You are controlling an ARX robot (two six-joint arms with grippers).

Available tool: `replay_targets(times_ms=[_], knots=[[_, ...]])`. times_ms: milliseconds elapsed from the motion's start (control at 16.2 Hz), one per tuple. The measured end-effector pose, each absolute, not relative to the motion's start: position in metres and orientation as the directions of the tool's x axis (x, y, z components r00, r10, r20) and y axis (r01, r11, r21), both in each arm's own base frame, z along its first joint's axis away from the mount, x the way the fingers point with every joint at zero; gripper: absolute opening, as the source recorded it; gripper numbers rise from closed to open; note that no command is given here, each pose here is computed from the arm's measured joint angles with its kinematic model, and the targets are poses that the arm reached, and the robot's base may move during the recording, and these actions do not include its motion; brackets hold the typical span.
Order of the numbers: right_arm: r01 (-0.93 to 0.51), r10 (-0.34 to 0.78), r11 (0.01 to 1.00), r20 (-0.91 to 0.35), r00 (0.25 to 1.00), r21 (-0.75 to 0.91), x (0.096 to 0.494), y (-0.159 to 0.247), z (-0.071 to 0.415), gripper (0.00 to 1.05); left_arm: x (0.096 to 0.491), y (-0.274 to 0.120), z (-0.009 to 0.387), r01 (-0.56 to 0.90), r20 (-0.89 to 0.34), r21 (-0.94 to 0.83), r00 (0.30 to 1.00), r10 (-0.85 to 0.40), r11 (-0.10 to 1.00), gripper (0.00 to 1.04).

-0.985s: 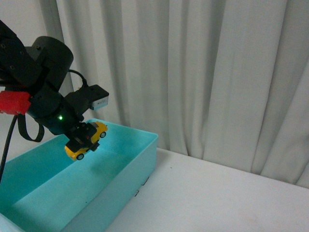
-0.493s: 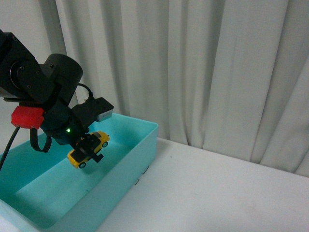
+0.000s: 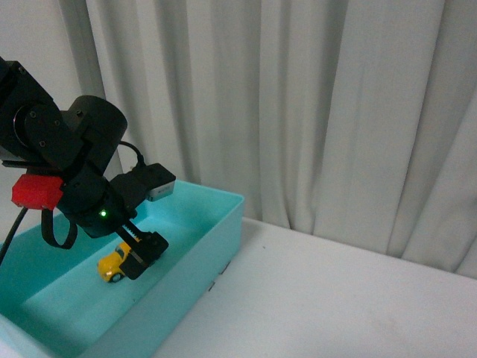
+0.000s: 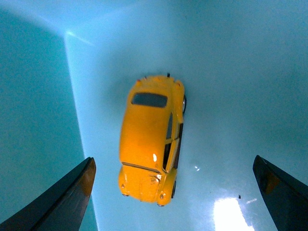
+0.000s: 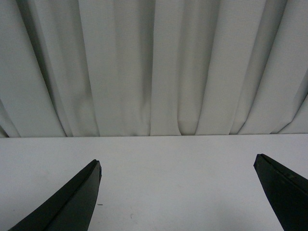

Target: Wind up and store yellow beetle toy

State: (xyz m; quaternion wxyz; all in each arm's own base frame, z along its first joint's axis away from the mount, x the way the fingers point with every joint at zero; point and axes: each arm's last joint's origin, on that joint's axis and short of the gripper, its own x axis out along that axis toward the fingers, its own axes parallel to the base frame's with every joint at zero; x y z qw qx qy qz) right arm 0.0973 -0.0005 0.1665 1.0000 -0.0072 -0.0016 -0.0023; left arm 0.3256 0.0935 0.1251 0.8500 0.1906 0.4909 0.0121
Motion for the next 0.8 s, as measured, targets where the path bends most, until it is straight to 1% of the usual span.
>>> replay_targets(times_ms=[62,123,185,308,431,493,554,616,677,739,800], knots=[[0.005,-0.005,1.0,0.003,1.0,-0.014,0.097,0.0,0.167,0.98,0.326,0.093,0.14,0.159,-0.807,0.339,0.555,0.2,0.927,0.97],[0.005,-0.005,1.0,0.003,1.0,-0.014,0.097,0.0,0.167,0.98,0.324,0.091,0.166,0.148,-0.761,0.339,0.624,0.178,0.929,0.98],[0.005,-0.005,1.0,0.003,1.0,-0.014,0.097,0.0,0.167,0.98,0.32,0.09,0.186,0.145,-0.723,0.346,0.671,0.165,0.927,0.98],[0.005,-0.005,1.0,0.003,1.0,-0.014,0.097,0.0,0.167,0.98,0.298,0.084,0.237,0.135,-0.628,0.352,0.767,0.127,0.926,0.98],[0.005,-0.005,1.0,0.003,1.0,-0.014,0.097,0.0,0.167,0.98,0.27,0.079,0.281,0.093,-0.516,0.379,0.847,0.127,0.921,0.98],[0.005,-0.005,1.0,0.003,1.0,-0.014,0.097,0.0,0.167,0.98,0.265,0.078,0.294,0.019,-0.277,0.37,0.956,0.091,0.929,0.91],[0.006,-0.006,1.0,0.004,1.0,-0.014,0.097,-0.001,0.167,0.98,0.256,0.071,0.285,-0.001,-0.137,0.294,0.99,0.043,0.956,0.8],[0.006,-0.006,1.0,0.003,1.0,-0.014,0.097,-0.001,0.167,0.98,0.243,0.057,0.257,0.012,-0.089,0.166,0.996,0.003,0.986,0.68],[0.006,-0.006,1.0,0.004,1.0,-0.014,0.097,-0.001,0.167,0.98,0.235,0.048,0.237,0.018,-0.077,0.092,0.997,-0.011,0.996,0.57],[0.007,-0.006,1.0,0.004,1.0,-0.014,0.097,-0.001,0.167,0.98,0.223,0.04,0.229,0.011,-0.039,0.055,0.999,-0.009,0.998,0.44],[0.006,-0.006,1.0,0.003,1.0,-0.014,0.097,-0.001,0.167,0.98,0.213,0.035,0.231,0.003,0.005,0.041,1.0,-0.003,0.999,0.33]])
